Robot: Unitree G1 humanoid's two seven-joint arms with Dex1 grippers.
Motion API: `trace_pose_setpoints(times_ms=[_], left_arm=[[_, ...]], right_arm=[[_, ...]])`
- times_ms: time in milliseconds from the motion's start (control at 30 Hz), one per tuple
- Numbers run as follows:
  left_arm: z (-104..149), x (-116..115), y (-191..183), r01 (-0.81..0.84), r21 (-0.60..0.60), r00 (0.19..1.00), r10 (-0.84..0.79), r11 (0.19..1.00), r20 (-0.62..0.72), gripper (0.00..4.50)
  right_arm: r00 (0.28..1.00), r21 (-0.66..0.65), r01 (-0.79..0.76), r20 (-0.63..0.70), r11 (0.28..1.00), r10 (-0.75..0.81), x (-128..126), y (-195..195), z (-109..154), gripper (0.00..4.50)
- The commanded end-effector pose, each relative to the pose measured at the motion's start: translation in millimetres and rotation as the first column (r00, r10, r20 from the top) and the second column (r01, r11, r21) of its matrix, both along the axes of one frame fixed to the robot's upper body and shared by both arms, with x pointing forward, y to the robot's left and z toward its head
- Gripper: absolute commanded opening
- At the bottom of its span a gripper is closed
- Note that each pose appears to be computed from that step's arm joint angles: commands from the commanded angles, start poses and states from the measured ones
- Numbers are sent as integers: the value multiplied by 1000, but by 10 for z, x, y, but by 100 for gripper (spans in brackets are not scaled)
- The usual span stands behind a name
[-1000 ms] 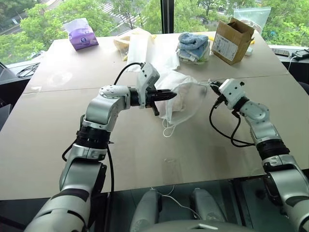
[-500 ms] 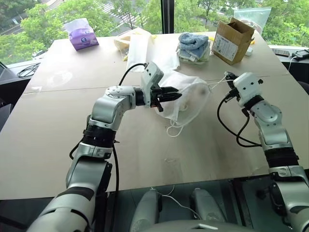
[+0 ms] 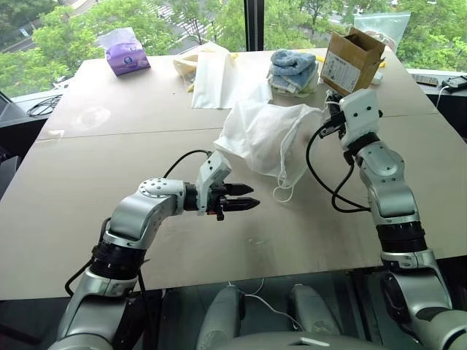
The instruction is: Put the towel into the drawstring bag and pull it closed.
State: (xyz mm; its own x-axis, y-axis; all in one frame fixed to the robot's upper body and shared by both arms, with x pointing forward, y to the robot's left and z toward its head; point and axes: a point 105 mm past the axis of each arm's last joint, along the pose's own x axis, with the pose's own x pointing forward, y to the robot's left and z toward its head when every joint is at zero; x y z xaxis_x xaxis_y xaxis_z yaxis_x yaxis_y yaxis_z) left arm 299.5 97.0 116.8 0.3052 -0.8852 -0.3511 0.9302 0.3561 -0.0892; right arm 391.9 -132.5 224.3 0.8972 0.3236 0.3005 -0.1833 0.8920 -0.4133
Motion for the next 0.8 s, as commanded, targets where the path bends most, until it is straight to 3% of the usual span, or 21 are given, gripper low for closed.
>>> trace_pose_setpoints(times_ms=[33,167,467,633,800], left_arm=[[28,130,-183,-24,0,991,24,1000,132,223],[-34,235,-343,-44,6,976,42,999,212,223],[-217,302,-590,-60,-23,987,63,998,147,223],[-299,273,-587,-43,7,991,42,999,124,4],[-276,339,-532,-114,-5,981,113,993,157,4]], right_arm=[[998,-8,-11,55,1000,11,-68,22,142,0],[998,3,-17,56,1000,17,-75,32,150,0],[997,2,-38,60,999,38,-107,86,152,0],[998,-1,-36,58,999,36,-119,83,139,0],[998,53,-38,52,998,35,-120,74,145,0]])
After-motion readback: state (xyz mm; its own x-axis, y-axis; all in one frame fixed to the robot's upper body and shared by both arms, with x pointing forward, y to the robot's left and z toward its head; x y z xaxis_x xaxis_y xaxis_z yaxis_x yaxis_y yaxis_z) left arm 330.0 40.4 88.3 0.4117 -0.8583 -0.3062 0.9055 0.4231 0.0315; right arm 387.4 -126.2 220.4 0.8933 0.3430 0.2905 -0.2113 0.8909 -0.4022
